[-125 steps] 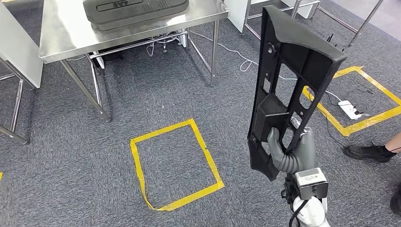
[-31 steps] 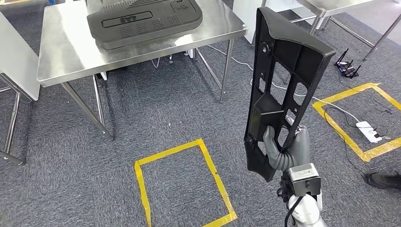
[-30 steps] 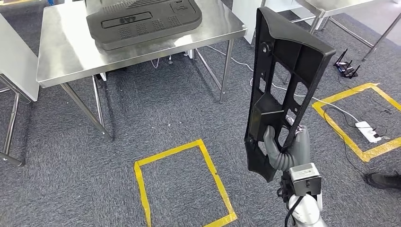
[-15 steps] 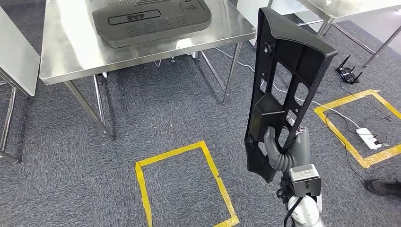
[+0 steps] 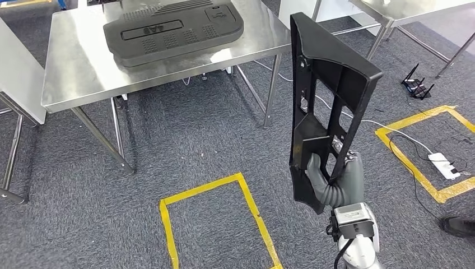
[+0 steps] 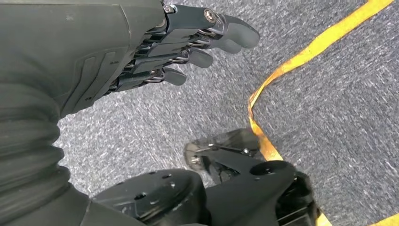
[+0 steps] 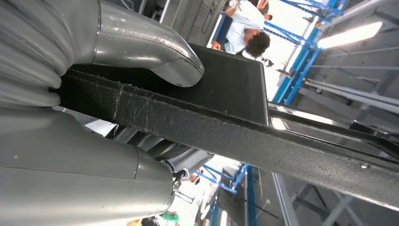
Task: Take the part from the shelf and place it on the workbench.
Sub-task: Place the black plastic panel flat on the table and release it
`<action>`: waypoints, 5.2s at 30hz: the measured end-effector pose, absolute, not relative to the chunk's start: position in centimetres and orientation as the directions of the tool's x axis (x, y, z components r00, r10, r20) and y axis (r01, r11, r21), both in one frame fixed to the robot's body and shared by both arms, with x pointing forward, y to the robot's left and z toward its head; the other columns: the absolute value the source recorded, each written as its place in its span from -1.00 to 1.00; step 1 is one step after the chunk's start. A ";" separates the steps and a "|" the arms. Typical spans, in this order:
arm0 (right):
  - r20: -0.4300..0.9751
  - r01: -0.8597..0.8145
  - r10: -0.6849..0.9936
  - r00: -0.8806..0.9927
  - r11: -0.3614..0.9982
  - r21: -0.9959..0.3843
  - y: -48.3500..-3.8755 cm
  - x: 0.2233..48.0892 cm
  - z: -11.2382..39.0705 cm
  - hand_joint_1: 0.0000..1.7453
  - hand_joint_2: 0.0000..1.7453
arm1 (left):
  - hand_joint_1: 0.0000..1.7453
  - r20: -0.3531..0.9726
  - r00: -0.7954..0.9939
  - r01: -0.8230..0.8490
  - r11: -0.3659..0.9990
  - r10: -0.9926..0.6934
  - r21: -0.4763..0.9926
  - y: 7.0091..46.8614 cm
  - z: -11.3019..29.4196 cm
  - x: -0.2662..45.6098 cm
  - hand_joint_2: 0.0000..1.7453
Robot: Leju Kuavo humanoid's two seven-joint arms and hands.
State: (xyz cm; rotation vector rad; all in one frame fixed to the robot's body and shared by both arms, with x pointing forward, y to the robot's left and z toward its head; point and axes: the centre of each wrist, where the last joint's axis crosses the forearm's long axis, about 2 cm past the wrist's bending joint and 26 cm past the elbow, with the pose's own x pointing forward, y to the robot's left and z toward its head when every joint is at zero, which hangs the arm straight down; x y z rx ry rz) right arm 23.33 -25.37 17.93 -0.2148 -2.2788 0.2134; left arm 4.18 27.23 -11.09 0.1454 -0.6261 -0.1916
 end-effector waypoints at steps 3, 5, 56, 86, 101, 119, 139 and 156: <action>0.718 0.098 0.225 -0.658 0.972 -0.214 -25.3 23.2 18.0 1.00 1.00 | -1.00 0.564 0.796 0.134 0.972 -0.221 0.192 27.3 -11.1 4.2 1.00; 0.714 0.104 0.225 -0.664 0.972 -0.209 -25.3 23.2 18.2 1.00 1.00 | -1.00 0.564 0.796 0.133 0.972 -0.220 0.192 27.3 -11.1 4.3 1.00; 0.719 0.110 0.210 -0.662 0.977 -0.184 -25.8 22.3 18.1 1.00 1.00 | -1.00 0.552 0.806 0.124 0.973 -0.214 0.195 27.3 -11.1 4.2 1.00; 0.707 0.124 0.214 -0.675 0.976 -0.177 -26.0 21.2 17.9 1.00 1.00 | -1.00 0.553 0.808 0.114 0.975 -0.204 0.193 27.2 -11.1 4.0 1.00; 0.674 0.153 0.261 -0.691 0.964 -0.216 -26.0 20.8 17.8 1.00 1.00 | -1.00 0.563 0.805 0.101 0.978 -0.189 0.184 27.1 -11.1 3.9 1.00; 0.672 0.163 0.274 -0.688 0.961 -0.225 -26.1 20.4 17.7 1.00 1.00 | -1.00 0.562 0.807 0.093 0.979 -0.181 0.183 27.0 -11.1 3.9 1.00; 0.667 0.172 0.287 -0.688 0.957 -0.235 -26.1 20.3 17.6 1.00 1.00 | -1.00 0.565 0.805 0.097 0.979 -0.182 0.178 26.9 -11.1 4.0 1.00; 0.663 0.174 0.293 -0.689 0.955 -0.241 -26.1 20.4 17.7 1.00 1.00 | -1.00 0.571 0.801 0.094 0.980 -0.180 0.177 26.8 -11.1 4.1 1.00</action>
